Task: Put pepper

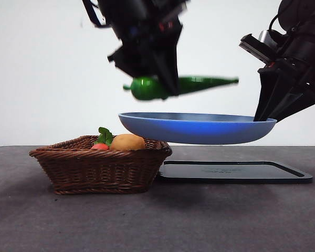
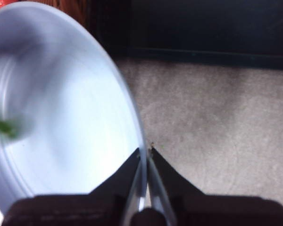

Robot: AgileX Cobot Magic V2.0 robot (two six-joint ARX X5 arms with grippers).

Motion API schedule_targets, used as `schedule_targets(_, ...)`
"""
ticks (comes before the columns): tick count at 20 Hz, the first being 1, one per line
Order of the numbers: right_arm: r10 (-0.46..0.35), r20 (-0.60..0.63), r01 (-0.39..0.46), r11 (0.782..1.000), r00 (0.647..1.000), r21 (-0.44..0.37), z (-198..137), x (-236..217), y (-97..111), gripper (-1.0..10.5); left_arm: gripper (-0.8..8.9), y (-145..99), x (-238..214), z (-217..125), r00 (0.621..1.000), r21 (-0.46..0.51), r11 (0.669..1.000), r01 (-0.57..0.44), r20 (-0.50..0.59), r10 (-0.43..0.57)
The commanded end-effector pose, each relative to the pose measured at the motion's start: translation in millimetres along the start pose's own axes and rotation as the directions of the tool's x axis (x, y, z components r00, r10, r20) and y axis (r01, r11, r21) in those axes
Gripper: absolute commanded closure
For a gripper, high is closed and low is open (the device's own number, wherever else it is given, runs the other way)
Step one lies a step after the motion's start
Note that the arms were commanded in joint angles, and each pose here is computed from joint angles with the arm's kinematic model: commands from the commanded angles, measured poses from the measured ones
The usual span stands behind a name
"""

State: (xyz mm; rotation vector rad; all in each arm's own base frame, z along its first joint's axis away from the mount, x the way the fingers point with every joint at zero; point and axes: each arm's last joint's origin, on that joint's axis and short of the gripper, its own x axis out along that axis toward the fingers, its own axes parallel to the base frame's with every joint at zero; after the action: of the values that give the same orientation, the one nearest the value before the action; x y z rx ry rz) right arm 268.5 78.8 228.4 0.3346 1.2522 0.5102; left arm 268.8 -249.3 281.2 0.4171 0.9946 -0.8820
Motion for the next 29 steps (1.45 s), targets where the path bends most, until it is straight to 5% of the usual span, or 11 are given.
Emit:
schedule_targets(1, 0.012, 0.015, -0.012, 1.000, 1.000, -0.001, 5, -2, 3, 9.4, 6.91, -2, 13, 2, 1.000, 0.032, 0.999, 0.002, -0.030, -0.001)
schedule_targets(9, 0.013, 0.012, -0.013, 1.000, 1.000, -0.006, 5, -2, 3, 9.4, 6.83, 0, 45, -1, 0.995, 0.028, 0.999, 0.018, -0.096, -0.015)
schedule_targets(13, 0.011, 0.008, -0.011, 1.000, 1.000, -0.010, 4, -2, 3, 9.4, 5.63, -2, 45, 0, 0.995, 0.032, 0.999, 0.019, -0.094, -0.016)
schedule_targets(17, 0.010, 0.005, -0.010, 1.000, 1.000, -0.008, 4, -2, 3, 9.4, 5.49, -3, 43, 1, 0.995, 0.025, 0.999, 0.021, -0.096, -0.018)
schedule_targets(23, 0.008, 0.004, -0.008, 1.000, 1.000, -0.006, 4, -2, 3, 9.4, 5.38, -6, 6, 23, 0.996, 0.016, 1.000, 0.021, -0.090, -0.020)
schedule_targets(29, -0.004, 0.103, 0.000, 0.999, 0.995, 0.042, 15, -13, -14, 9.4, 5.39, -6, -62, 43, 0.997, 0.024, 1.000, -0.013, 0.072, 0.011)
